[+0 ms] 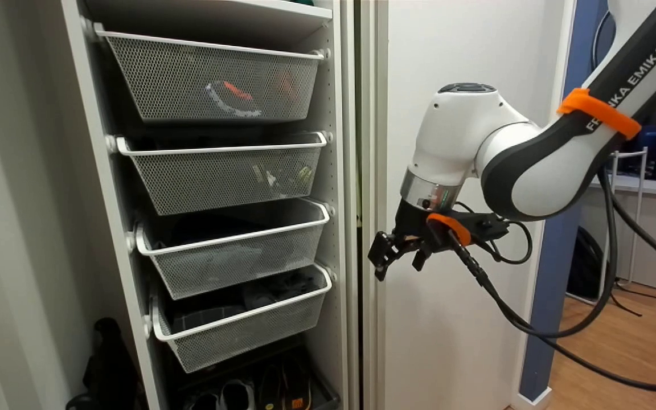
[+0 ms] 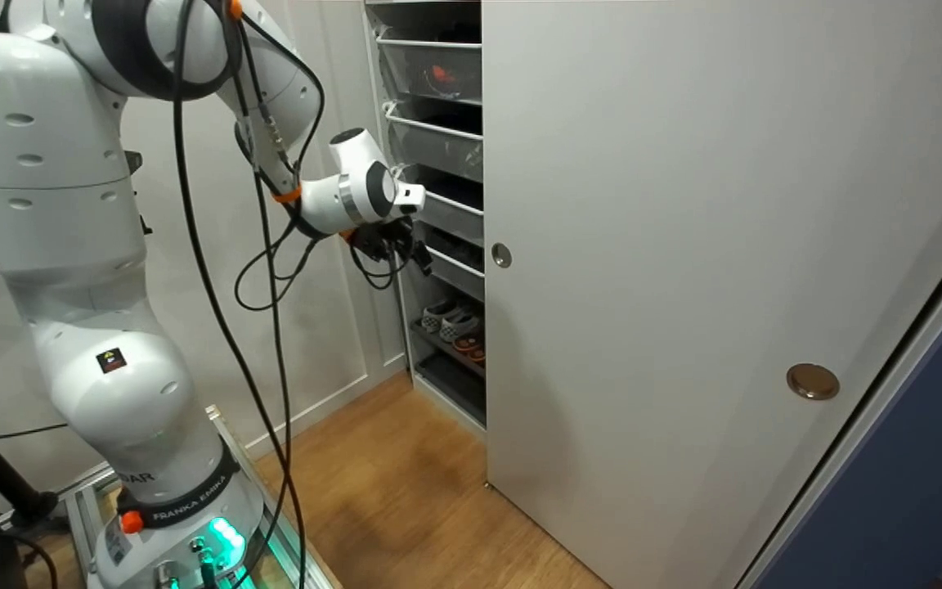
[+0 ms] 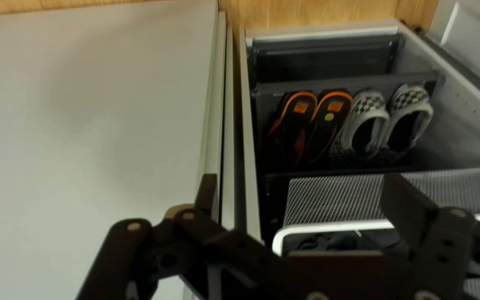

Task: Slide the white door to the right

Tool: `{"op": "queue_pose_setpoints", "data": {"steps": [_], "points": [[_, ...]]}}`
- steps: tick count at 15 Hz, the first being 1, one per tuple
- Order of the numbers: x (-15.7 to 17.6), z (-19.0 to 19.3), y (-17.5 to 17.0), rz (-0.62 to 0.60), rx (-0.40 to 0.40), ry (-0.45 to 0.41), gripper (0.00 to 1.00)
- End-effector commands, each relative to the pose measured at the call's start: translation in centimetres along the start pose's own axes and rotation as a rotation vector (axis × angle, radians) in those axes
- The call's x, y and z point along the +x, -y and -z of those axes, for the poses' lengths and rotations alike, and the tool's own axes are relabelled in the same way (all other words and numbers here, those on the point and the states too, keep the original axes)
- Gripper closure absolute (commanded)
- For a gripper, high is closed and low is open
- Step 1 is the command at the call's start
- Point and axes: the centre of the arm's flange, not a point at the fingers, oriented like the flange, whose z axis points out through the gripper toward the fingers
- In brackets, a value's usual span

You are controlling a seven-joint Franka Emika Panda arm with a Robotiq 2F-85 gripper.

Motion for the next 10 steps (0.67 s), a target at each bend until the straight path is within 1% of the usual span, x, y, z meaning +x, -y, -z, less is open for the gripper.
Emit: {"op": "queue_pose_setpoints", "data": {"steps": [1,3,4,9,10], "points": [[0.5,5.3,3.1,0.002,-0.034,0.116,0.0],[0.5,7.6,5.5,-0.02,-0.065,0.141,0.0],[0.6,9.1,6.6,-0.036,-0.077,0.139,0.0],[0.7,17.9,11.7,-0.133,-0.106,0.098,0.0],[0.6,19.3,12.6,-0.155,-0.125,0.082,0.0]]}}
